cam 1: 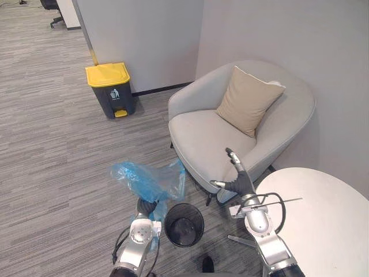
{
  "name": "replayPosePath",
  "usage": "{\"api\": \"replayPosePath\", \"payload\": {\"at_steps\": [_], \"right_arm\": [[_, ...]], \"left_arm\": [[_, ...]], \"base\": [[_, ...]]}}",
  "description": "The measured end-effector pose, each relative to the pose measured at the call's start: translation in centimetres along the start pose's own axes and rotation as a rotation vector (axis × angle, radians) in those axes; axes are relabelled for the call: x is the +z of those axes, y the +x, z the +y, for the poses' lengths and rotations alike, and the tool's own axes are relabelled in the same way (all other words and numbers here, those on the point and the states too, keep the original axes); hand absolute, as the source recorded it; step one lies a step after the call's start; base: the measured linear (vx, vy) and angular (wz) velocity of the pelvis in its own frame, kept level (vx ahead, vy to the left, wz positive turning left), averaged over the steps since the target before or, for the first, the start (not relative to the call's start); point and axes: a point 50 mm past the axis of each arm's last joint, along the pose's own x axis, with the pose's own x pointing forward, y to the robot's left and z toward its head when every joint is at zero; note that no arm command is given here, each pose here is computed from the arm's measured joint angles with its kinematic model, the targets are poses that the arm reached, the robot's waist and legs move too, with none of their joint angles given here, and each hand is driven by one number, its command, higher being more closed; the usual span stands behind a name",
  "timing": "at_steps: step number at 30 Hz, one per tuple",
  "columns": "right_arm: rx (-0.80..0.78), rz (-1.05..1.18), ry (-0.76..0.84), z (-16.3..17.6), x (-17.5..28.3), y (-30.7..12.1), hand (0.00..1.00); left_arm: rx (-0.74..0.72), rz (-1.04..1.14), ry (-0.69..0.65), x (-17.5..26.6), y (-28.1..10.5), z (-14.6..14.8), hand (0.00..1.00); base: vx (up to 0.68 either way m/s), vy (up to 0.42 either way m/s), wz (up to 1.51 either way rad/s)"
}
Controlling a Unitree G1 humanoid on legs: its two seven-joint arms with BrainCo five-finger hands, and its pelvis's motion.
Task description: Gather rubbish on tea table into small bin, then transfer packed bag to large trash can.
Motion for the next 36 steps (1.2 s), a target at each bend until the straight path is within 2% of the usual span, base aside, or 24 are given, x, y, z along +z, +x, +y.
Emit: {"api": "replayPosePath", "payload": {"at_steps": [3, 8, 13, 19, 25, 30, 31, 33, 36], "right_arm": [[-0.014, 0.221, 0.029, 0.4, -4.5, -1.1, 0.0], [-0.003, 0.636, 0.057, 1.0, -11.8, -5.3, 0.0], [-0.013, 0.829, 0.051, 0.7, -14.7, -8.0, 0.0], [-0.009, 0.93, 0.04, 0.9, -16.0, -9.0, 0.0], [-0.031, 0.923, 0.055, 1.6, -15.7, -8.5, 0.0], [-0.041, 0.935, 0.127, 3.1, -15.4, -8.7, 0.0], [-0.06, 0.879, 0.126, 2.7, -14.8, -6.8, 0.0], [-0.072, 0.845, 0.11, 2.0, -14.5, -5.6, 0.0], [-0.082, 0.862, 0.112, 1.8, -14.7, -6.1, 0.0]], "left_arm": [[0.022, 0.067, -0.031, -1.3, 0.0, 0.5, 1.0], [0.036, 0.221, -0.062, -4.8, -0.4, 1.6, 1.0], [0.054, 0.34, -0.095, -7.6, -1.5, 2.5, 1.0], [0.081, 0.393, -0.136, -8.8, -2.0, 3.2, 1.0], [0.107, 0.389, -0.226, -8.4, -1.8, 3.0, 1.0], [0.126, 0.371, -0.23, -8.4, -2.2, 3.4, 1.0], [0.109, 0.373, -0.25, -8.2, -2.2, 2.4, 1.0], [0.075, 0.367, -0.263, -7.8, -2.1, 1.2, 1.0], [0.036, 0.358, -0.268, -7.3, -2.1, -0.1, 1.0]], "base": [[-0.01, -0.005, 0.04], [0.0, 0.0, 0.0], [-0.02, 0.006, -0.12], [-0.06, 0.009, -0.28], [-0.05, 0.014, 0.0], [-0.03, -0.112, 0.59], [-0.18, -0.146, 0.02], [-0.2, -0.116, 0.31], [-0.28, -0.137, 0.83]]}}
